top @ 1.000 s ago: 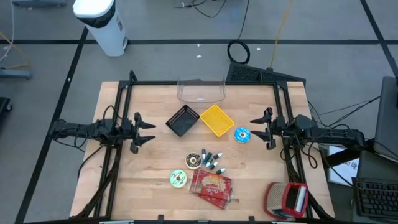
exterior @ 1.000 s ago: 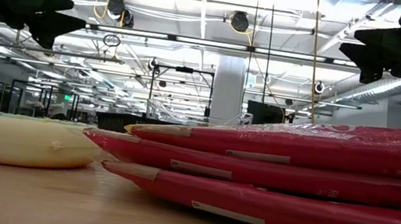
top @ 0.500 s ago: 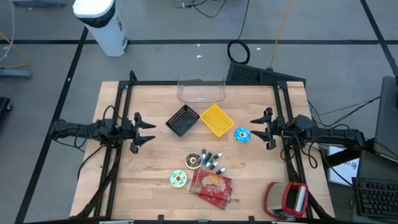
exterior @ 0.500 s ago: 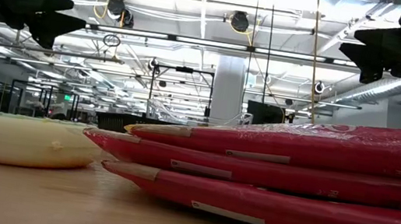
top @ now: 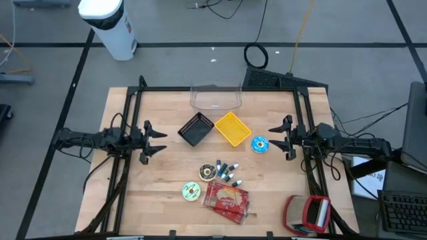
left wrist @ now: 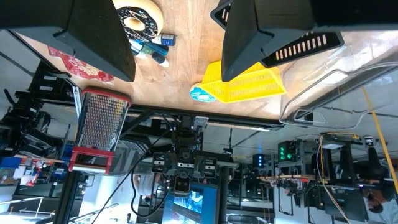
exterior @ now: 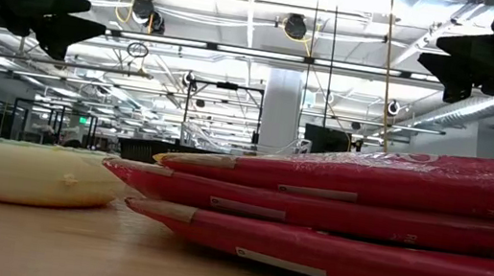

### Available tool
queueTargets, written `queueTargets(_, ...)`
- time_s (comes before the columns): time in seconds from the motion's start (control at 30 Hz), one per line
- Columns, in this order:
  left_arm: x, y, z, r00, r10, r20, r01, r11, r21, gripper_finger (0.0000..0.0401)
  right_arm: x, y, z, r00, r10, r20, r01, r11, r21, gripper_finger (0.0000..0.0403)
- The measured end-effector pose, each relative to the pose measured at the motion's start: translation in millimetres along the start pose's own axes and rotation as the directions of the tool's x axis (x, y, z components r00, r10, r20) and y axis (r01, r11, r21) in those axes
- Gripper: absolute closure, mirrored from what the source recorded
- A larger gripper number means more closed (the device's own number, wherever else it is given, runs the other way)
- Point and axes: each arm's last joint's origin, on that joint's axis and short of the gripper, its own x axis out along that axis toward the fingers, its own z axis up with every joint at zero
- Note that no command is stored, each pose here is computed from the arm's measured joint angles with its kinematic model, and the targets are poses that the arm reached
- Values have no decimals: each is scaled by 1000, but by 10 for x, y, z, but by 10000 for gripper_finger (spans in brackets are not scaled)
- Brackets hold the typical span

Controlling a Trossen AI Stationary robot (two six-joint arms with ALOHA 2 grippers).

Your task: Pick & Place Food Item

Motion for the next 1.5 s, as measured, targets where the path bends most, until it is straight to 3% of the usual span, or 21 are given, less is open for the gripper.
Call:
queueTargets(0.6,0,0,0,1000,0,0,0,1000,0,160,-1,3,50,999,4,52,-3,1000,-8,195)
queueTargets(0.77,0,0,1,1000,0,0,0,1000,0,160,-18,9,186,981,11,192,-41,987,154,195)
queueTargets(0.93,0,0,0,1000,0,0,0,1000,0,160,-51,16,309,947,17,319,-156,896,415,195)
queueTargets(1.1,0,0,0,1000,0,0,0,1000,0,160,-59,16,333,939,15,344,-199,839,506,195)
queueTargets(1.5,0,0,1,1000,0,1,0,1000,0,160,-48,20,300,950,33,309,-166,894,416,195)
